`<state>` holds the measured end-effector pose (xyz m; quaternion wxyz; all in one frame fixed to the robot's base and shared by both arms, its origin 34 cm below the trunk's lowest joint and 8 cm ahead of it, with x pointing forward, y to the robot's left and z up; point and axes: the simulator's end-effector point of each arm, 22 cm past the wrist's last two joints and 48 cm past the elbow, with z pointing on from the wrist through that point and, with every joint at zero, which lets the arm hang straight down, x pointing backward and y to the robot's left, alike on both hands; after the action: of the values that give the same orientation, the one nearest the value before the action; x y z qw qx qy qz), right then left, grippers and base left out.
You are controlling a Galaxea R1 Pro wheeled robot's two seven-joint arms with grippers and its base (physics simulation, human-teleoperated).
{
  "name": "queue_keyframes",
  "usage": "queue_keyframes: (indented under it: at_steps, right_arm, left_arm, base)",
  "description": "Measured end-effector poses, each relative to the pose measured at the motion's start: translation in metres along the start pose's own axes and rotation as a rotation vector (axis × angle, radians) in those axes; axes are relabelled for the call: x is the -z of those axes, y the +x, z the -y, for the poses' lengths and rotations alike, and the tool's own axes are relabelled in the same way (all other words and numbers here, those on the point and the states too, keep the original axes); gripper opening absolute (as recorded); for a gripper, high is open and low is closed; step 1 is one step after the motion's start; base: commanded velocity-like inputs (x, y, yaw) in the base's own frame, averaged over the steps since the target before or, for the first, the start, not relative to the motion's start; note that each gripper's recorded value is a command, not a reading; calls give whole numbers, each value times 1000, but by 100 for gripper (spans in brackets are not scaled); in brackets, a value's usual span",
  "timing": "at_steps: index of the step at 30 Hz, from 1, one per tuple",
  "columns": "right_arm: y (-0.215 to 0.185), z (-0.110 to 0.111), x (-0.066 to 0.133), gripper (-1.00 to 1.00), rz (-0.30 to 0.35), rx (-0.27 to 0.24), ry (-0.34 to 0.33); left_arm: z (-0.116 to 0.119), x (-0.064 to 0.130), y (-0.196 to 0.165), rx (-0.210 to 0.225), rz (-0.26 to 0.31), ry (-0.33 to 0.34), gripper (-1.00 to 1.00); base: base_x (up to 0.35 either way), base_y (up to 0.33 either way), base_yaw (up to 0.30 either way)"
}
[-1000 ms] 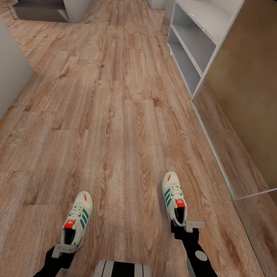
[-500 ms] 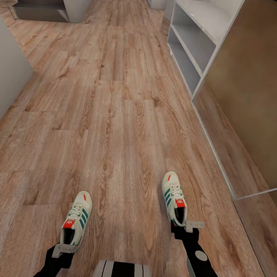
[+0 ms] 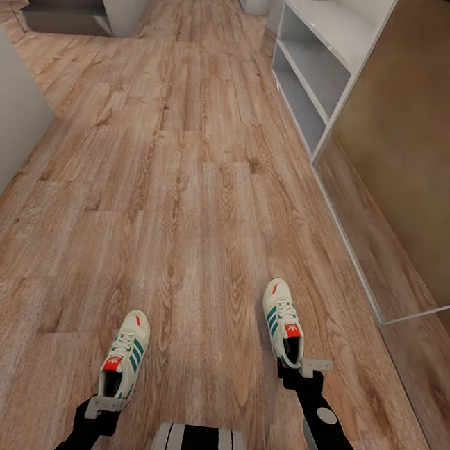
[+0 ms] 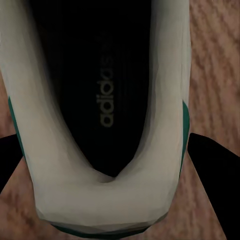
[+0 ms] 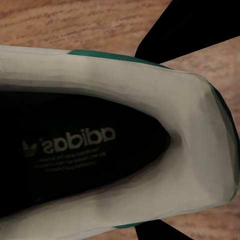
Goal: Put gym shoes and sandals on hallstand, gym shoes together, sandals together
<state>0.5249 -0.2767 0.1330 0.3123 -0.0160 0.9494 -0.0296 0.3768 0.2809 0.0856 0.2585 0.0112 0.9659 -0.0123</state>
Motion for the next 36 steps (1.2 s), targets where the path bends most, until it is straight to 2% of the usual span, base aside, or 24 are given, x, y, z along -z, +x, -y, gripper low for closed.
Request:
queue_keyframes:
  at_steps: [9, 36]
  right_arm:
    - [2, 0, 0, -100, -3, 1, -1]
    - [-62, 5, 21, -100, 112, 0, 7]
  left_arm:
    - [1, 0, 0, 3, 0, 0, -100]
    - [-5, 11, -55, -9, 105, -5, -100]
  base:
    - [0, 0, 0]
    - [0, 0, 0]
